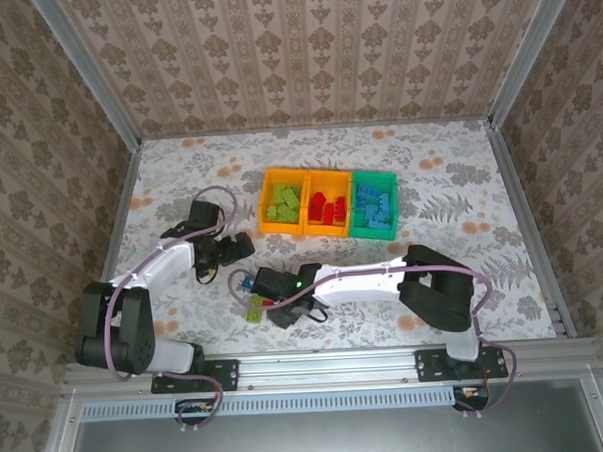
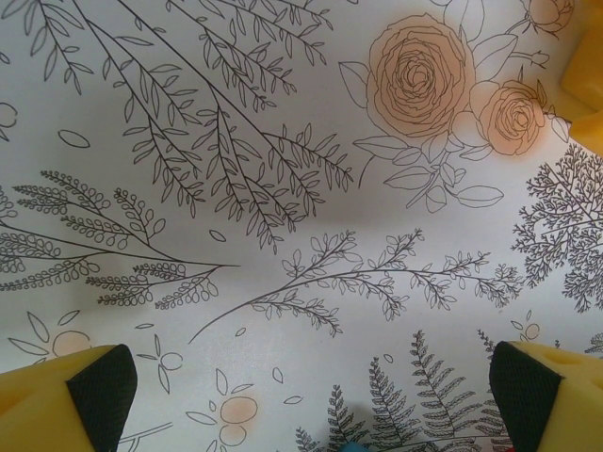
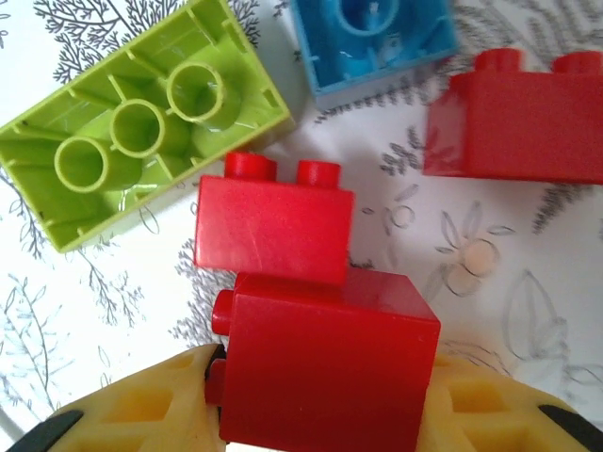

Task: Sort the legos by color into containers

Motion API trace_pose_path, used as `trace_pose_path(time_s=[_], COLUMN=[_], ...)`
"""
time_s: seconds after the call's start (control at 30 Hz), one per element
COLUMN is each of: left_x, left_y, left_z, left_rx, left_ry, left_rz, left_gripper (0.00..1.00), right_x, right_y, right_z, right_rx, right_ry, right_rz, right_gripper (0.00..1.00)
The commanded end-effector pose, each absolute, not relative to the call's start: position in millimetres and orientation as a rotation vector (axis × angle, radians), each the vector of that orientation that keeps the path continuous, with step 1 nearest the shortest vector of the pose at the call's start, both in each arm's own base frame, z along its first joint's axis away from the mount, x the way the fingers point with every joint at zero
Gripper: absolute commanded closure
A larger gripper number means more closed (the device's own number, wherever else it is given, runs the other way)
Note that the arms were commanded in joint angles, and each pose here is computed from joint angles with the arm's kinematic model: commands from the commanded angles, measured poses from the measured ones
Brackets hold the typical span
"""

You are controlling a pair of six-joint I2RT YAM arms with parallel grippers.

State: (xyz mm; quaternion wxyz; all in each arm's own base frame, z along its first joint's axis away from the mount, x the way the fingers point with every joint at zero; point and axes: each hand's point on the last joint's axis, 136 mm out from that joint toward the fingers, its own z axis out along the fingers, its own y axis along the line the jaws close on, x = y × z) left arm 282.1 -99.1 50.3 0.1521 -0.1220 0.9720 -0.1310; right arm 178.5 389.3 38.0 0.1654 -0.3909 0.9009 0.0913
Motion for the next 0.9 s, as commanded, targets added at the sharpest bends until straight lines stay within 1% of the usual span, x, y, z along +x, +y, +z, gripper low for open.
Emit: trace_pose_path(time_s=[0.0,0.13,0.37,0.53,0.7,0.77,0.87], left_x=[277.0,275.0,267.2,257.7,240.6,235.6,229.5], left_y=[-97.0,-103.9,-119.1,-126.8,-144.8,-153.8,-169.2], left_z=[52.5,57.4,67.6,76.9,84.2,86.1,88.4], left_rx=[-0.318,-0.237,-0.013,0.130,0.310,0.376,0.481], left_ry=[2.792,2.784,2.751,2.712,2.662,2.639,2.609], left_rz=[-0.360,-0.334,-0.325,-0.341,-0.378,-0.396,-0.427], left_gripper=[0.00,0.00,0.00,0.02,0.04,0.05,0.06], right_x=[202.9,240.6,334.2,391.9,429.2,439.3,448.4], right_y=[371.9,344.9,288.0,263.6,241.4,237.6,234.0], right_z=[75.9,100.5,122.4,120.0,102.1,98.1,97.6], right_rx=[-0.996,-0.829,-0.460,-0.313,-0.170,-0.143,-0.123], right_ry=[2.512,2.494,2.520,2.547,2.632,2.650,2.658], right_rz=[0.286,0.322,0.261,0.146,0.139,0.142,0.136], right_gripper=[0.62,0.61,0.60,0.60,0.59,0.56,0.41])
